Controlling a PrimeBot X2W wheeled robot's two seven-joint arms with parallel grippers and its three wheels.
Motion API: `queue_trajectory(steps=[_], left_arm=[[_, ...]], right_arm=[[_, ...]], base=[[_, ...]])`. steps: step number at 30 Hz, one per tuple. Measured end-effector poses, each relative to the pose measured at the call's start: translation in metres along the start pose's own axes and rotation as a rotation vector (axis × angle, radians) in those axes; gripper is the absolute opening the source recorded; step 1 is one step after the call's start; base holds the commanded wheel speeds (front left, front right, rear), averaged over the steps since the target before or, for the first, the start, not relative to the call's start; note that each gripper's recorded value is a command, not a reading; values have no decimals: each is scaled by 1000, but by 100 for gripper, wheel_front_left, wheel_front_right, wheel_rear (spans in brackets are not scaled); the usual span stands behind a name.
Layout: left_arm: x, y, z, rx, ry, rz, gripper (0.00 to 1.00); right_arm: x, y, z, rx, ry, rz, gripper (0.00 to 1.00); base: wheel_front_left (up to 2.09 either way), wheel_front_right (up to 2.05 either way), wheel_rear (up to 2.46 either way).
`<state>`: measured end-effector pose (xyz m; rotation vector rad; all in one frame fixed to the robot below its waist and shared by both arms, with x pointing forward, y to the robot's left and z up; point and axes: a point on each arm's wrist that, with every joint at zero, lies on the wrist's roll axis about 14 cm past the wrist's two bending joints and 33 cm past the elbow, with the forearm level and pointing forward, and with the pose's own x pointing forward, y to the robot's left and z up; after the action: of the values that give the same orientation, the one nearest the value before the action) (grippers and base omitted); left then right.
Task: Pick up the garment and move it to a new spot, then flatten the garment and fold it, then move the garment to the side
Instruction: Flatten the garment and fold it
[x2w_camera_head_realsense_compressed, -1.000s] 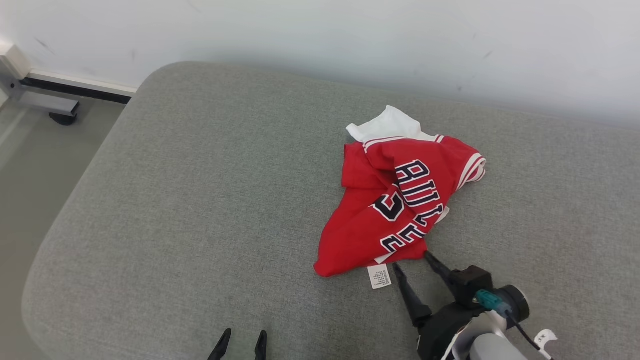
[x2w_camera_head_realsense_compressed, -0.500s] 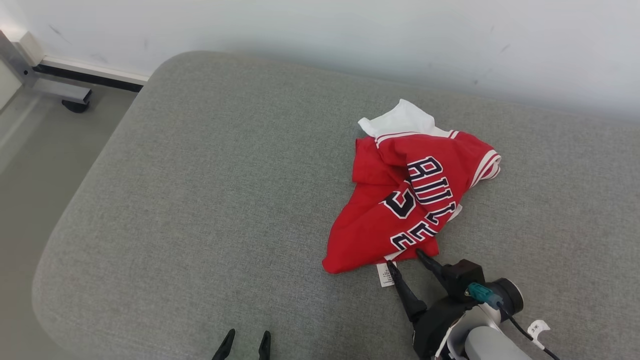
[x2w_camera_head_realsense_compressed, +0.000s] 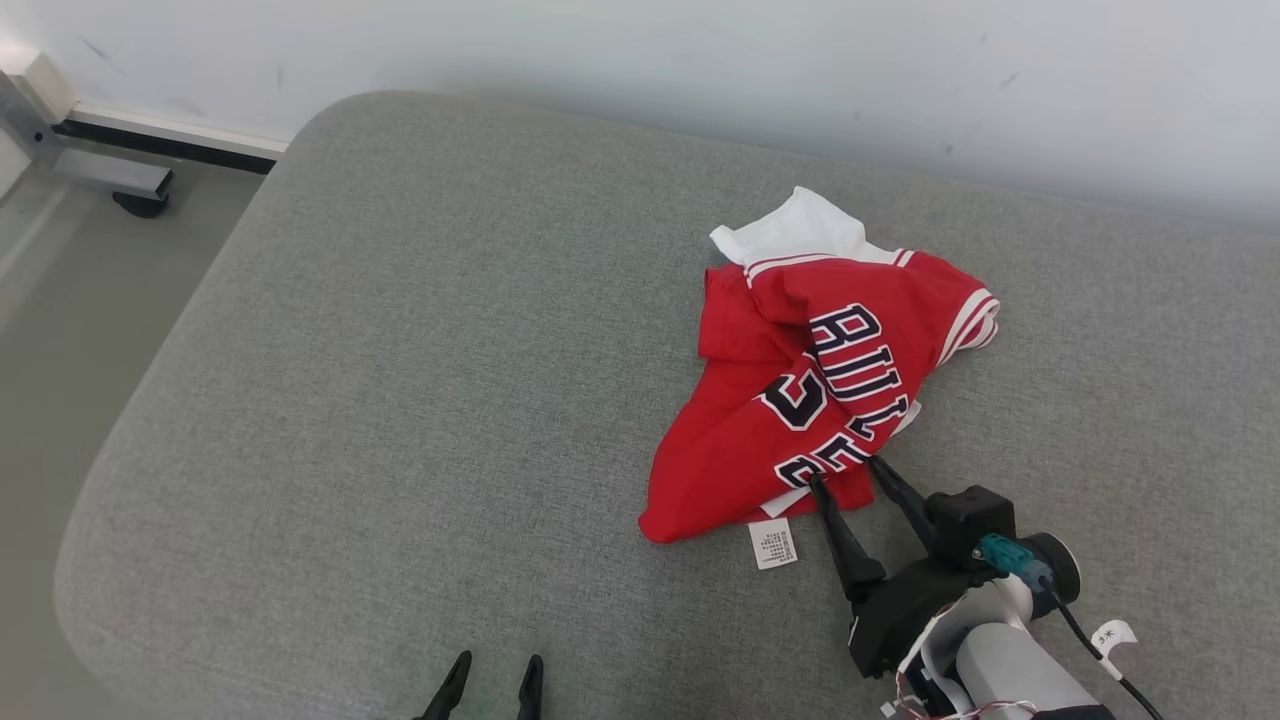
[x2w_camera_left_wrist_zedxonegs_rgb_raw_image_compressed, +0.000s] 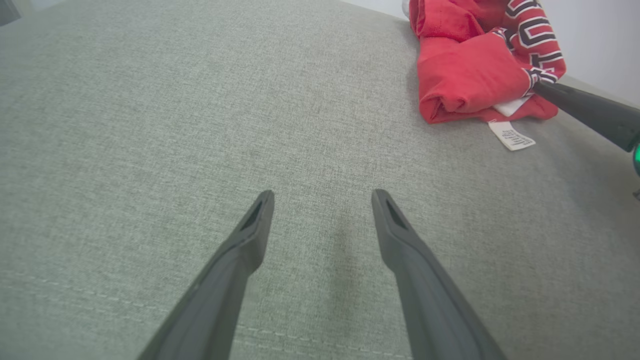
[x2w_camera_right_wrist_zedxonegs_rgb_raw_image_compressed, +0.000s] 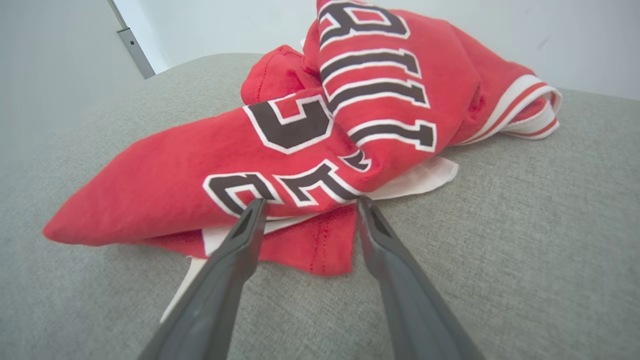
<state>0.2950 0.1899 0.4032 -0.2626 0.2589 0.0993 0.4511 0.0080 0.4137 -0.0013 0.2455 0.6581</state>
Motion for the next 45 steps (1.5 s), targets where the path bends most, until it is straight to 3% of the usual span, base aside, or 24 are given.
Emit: queue_trajectory(steps=[4, 7, 9, 11, 12, 13, 18, 27, 29, 30, 37, 45], left_arm=[[3, -3, 0, 3, 2, -12, 100], [4, -4, 3, 6, -4, -14, 100], [4, -2, 2, 6, -2, -8, 100], [3, 0, 2, 6, 0, 1, 100], [3, 1, 1, 6, 1, 4, 100], [2, 1, 1, 6, 2, 7, 100], [2, 3, -1, 2, 9, 13, 100], [0, 5, -1, 5, 10, 21, 100], [-4, 8, -3, -1, 15, 38, 100], [-6, 11, -4, -1, 17, 48, 100], [-20, 25, -11, -18, 31, 107, 100], [-9, 11, -5, -13, 13, 52, 100]], right_arm=[[2, -5, 1, 45, -10, -31, 91], [7, -5, 6, 69, -29, -35, 72], [9, -1, 8, 95, -37, -34, 67], [11, 0, 9, 97, -40, -31, 44], [11, 0, 9, 98, -41, -30, 11], [11, -1, 8, 98, -39, -31, 0], [20, 2, 24, 85, -82, -15, 0], [76, 37, 127, -72, -279, 120, 0], [86, 43, 121, -91, -239, 132, 84], [90, 45, 112, -105, -201, 137, 100], [99, 46, 96, -88, -121, 127, 100], [61, -8, 61, -18, -90, -5, 100]], base=[[0, 0, 0], [0, 0, 0], [0, 0, 0], [0, 0, 0], [0, 0, 0], [0, 0, 0], [0, 0, 0], [0, 0, 0], [0, 0, 0], [0, 0, 0], [0, 0, 0], [0, 0, 0]])
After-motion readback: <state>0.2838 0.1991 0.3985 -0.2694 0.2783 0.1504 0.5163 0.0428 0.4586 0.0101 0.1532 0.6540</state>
